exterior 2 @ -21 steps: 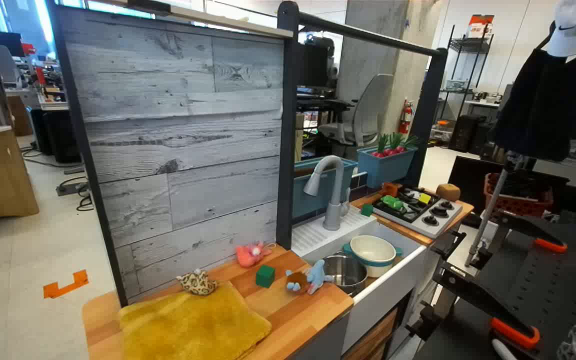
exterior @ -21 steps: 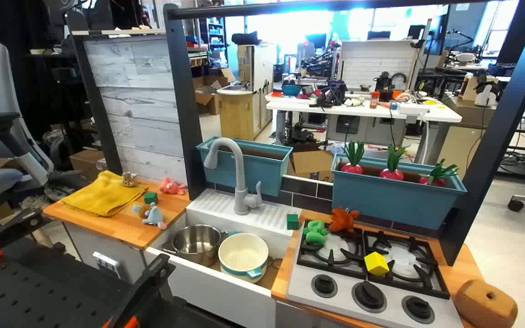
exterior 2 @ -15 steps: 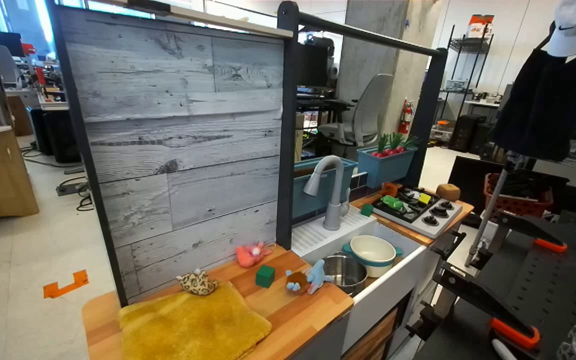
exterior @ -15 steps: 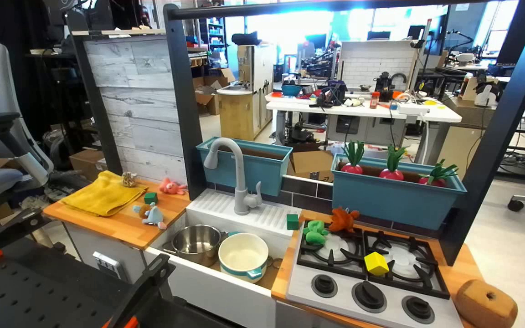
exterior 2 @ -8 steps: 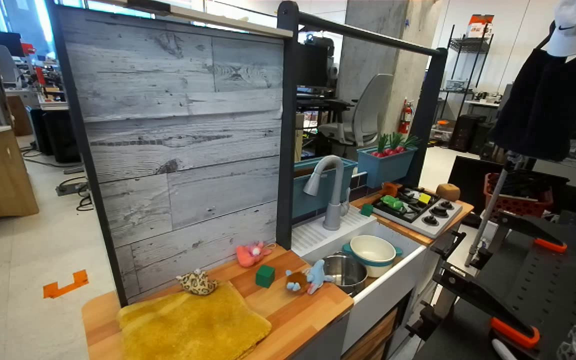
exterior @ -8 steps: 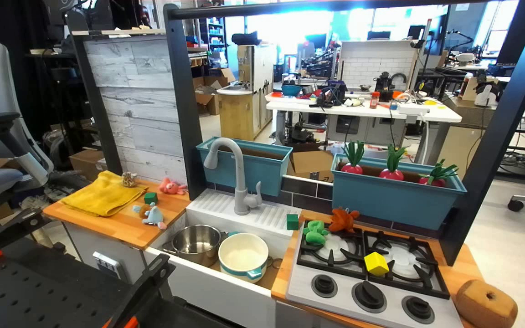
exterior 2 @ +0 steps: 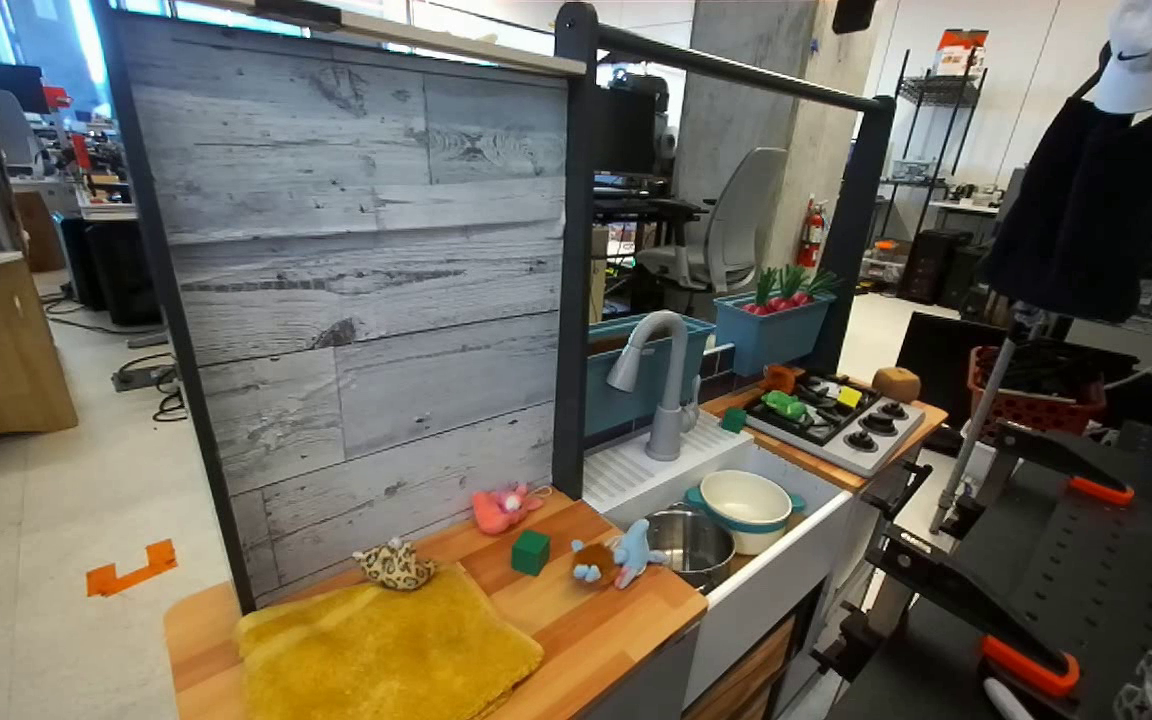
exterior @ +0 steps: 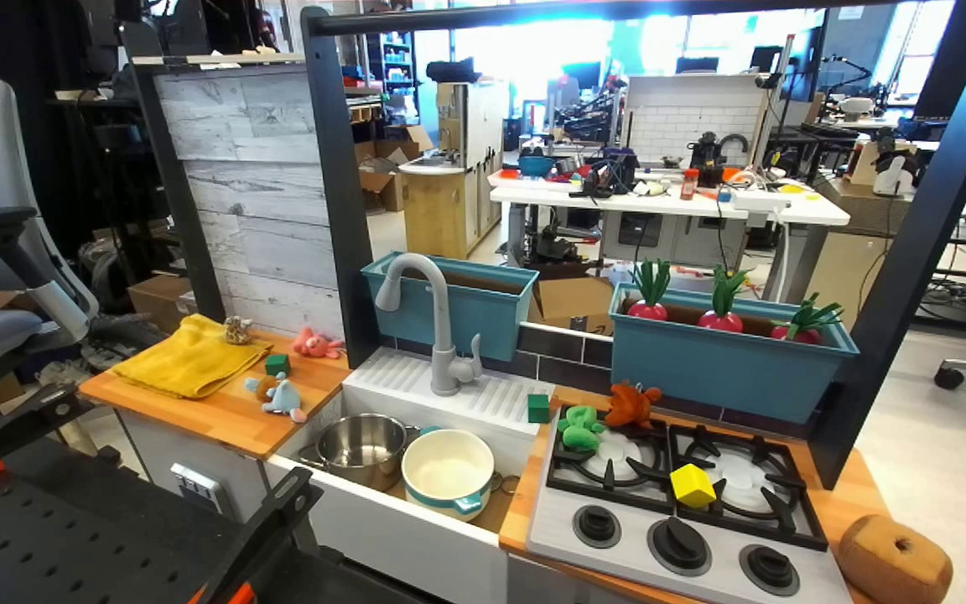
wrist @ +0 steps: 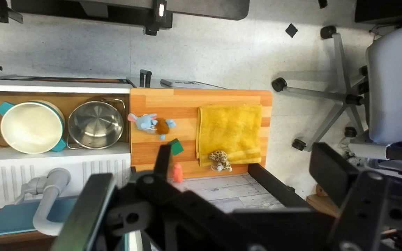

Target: Pick up the plush toys from the counter and stove and put them in the pots, then wipe the counter with the towel

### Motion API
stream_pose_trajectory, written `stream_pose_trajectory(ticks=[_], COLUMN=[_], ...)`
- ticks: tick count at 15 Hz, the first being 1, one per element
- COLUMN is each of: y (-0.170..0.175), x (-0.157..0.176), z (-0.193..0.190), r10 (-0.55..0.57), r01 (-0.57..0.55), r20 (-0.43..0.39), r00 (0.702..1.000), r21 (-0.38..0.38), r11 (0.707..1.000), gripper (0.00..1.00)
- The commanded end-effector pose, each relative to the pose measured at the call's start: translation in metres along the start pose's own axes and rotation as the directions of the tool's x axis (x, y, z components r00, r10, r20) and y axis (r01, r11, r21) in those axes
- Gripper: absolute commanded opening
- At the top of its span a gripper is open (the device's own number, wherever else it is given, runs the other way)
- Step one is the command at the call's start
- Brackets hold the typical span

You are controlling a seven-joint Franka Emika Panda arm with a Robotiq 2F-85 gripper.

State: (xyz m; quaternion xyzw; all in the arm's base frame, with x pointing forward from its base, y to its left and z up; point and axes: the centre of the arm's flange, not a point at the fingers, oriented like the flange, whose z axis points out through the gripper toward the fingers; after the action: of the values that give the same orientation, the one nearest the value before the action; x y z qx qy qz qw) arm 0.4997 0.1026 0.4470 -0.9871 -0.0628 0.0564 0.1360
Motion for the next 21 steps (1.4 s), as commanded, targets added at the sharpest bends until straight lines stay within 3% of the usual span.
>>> stream_pose_trajectory(ticks=[1,5,9,11,12,15,18,21], y=[-0.002,0.008,0.026,0.021,0.033,0.029,0.025,0.038], x=[0.027,0.084,0.131,0.145,0.110,0.129,0.126,0.118], z=[0.029,0.103,0.186,0.199,0.200,0.213,0.215,0.286], r10=[0.042,0.096,0.138,0.166,0.146,0.161,0.164,0.210], r01=[-0.042,-0.123,-0.167,-0.184,-0.168,-0.179,-0.184,-0.224], r20=[-0.129,-0.236,-0.188,-0.118,-0.147,-0.122,-0.142,-0.104], r00=[0.991,0.967,0.972,0.979,0.978,0.979,0.976,0.972], r21=[0.001,-0.100,-0.152,-0.172,-0.153,-0.155,-0.139,-0.156], r11=[0.999,0.987,0.974,0.968,0.974,0.972,0.973,0.962], gripper=[1.00,1.00,1.00,1.00,1.00,1.00,1.00,1.00])
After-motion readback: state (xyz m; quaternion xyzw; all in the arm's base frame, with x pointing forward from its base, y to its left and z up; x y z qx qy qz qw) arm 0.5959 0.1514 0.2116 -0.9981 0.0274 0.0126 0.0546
